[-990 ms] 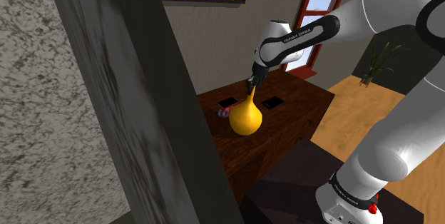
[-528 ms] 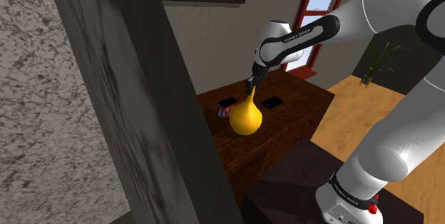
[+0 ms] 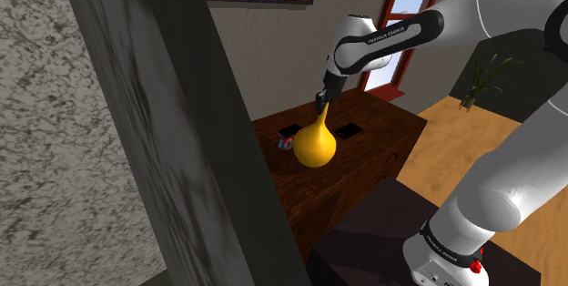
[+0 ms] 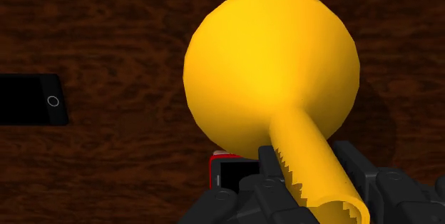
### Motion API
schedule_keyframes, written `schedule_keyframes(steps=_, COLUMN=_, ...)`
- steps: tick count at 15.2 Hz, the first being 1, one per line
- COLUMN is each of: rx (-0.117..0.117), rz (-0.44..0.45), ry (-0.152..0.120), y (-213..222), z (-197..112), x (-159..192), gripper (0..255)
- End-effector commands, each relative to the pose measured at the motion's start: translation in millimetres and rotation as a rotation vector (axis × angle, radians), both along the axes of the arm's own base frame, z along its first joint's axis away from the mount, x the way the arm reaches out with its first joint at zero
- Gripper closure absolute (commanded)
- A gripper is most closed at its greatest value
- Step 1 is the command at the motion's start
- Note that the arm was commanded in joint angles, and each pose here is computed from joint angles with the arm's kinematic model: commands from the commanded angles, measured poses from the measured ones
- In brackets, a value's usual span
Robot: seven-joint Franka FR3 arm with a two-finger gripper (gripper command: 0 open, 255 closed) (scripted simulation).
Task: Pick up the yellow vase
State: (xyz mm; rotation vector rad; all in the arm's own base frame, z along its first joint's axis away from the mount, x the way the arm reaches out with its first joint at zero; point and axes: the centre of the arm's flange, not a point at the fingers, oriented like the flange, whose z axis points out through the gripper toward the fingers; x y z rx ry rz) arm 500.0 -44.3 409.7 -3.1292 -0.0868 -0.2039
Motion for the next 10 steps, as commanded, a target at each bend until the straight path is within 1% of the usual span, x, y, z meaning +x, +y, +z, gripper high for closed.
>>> schedule_keyframes(steps=1, rx=0.000, rz=0.000, ry=-0.001, y=0, z=11, x=1, gripper=255)
schedule_keyframes(steps=8, rx=0.000, rz=0.000, ry=-0.001, y=0, z=48, x=1, gripper=255)
schedule_keyframes(steps=10, rx=0.000, rz=0.000, ry=-0.001, y=0, z=49, x=1, gripper=255)
